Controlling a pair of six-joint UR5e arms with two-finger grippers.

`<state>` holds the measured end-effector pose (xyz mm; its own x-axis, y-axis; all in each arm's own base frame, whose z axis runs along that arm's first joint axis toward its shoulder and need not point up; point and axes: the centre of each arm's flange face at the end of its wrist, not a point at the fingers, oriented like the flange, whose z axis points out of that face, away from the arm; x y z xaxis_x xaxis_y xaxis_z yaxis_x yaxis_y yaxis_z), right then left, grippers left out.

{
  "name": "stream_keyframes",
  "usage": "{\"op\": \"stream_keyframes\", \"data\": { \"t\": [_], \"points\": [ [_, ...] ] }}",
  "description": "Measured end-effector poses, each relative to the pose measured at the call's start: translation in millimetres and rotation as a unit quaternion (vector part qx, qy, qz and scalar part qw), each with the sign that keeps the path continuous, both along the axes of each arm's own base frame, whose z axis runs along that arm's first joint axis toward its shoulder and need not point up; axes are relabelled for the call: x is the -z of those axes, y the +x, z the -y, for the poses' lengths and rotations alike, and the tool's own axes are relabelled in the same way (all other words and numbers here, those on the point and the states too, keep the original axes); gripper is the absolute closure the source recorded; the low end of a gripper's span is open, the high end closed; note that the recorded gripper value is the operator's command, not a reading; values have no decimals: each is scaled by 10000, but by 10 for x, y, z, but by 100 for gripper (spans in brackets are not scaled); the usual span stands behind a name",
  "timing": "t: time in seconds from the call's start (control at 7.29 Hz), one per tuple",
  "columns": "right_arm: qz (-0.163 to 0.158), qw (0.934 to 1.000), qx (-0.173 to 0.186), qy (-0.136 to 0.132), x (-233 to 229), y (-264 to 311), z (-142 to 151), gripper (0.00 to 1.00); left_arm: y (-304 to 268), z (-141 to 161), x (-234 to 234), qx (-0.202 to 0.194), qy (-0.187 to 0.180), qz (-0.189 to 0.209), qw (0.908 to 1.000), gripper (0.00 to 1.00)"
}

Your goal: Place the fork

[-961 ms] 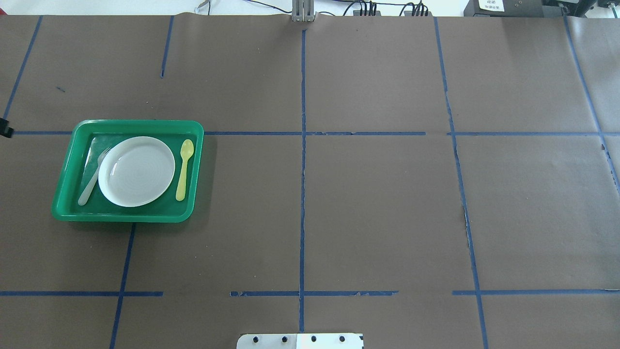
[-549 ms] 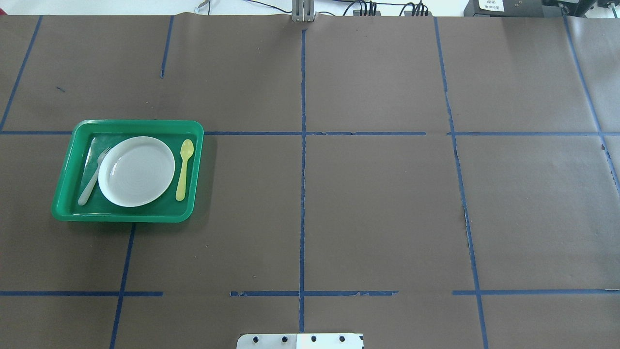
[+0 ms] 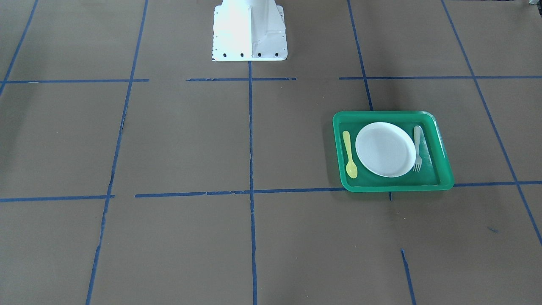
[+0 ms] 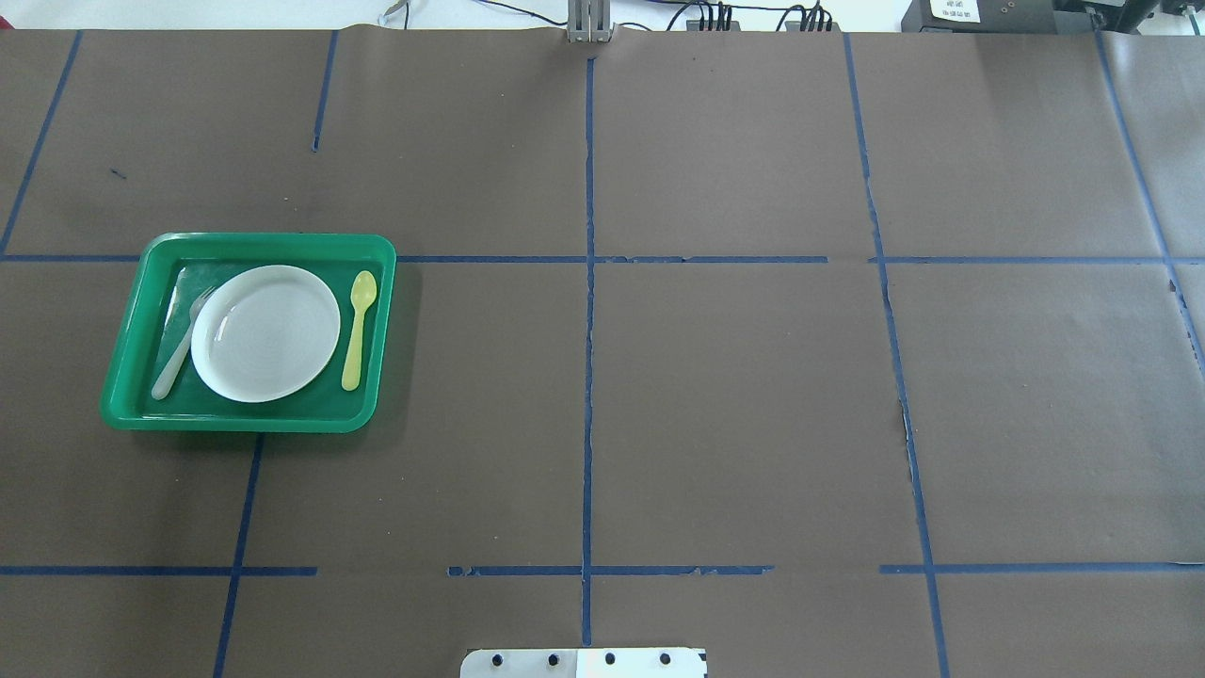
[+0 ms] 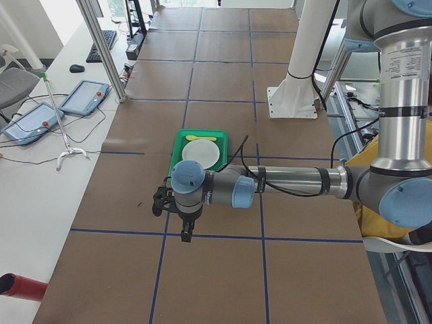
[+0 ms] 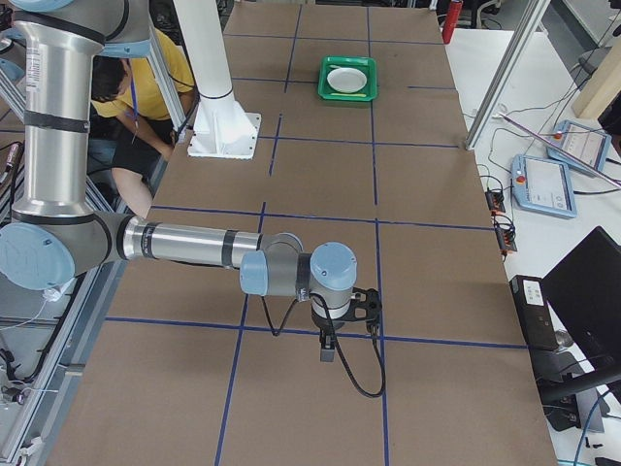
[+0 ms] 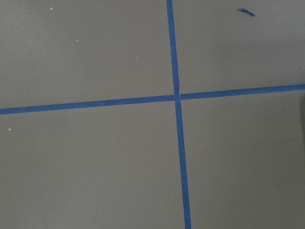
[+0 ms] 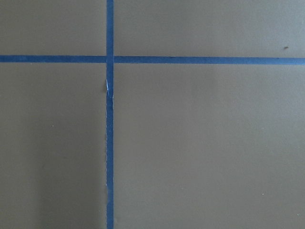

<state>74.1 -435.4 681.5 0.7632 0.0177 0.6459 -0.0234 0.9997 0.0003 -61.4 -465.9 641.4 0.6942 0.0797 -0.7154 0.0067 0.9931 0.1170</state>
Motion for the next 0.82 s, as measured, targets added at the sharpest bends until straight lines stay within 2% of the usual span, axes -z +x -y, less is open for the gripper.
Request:
{"op": "stream_keyframes", "data": {
  "t": [0.82],
  "points": [
    [2,10000,-1,-2,0,0,0,0,2,11,37,-7,41,-4,10000,0]
  ]
}}
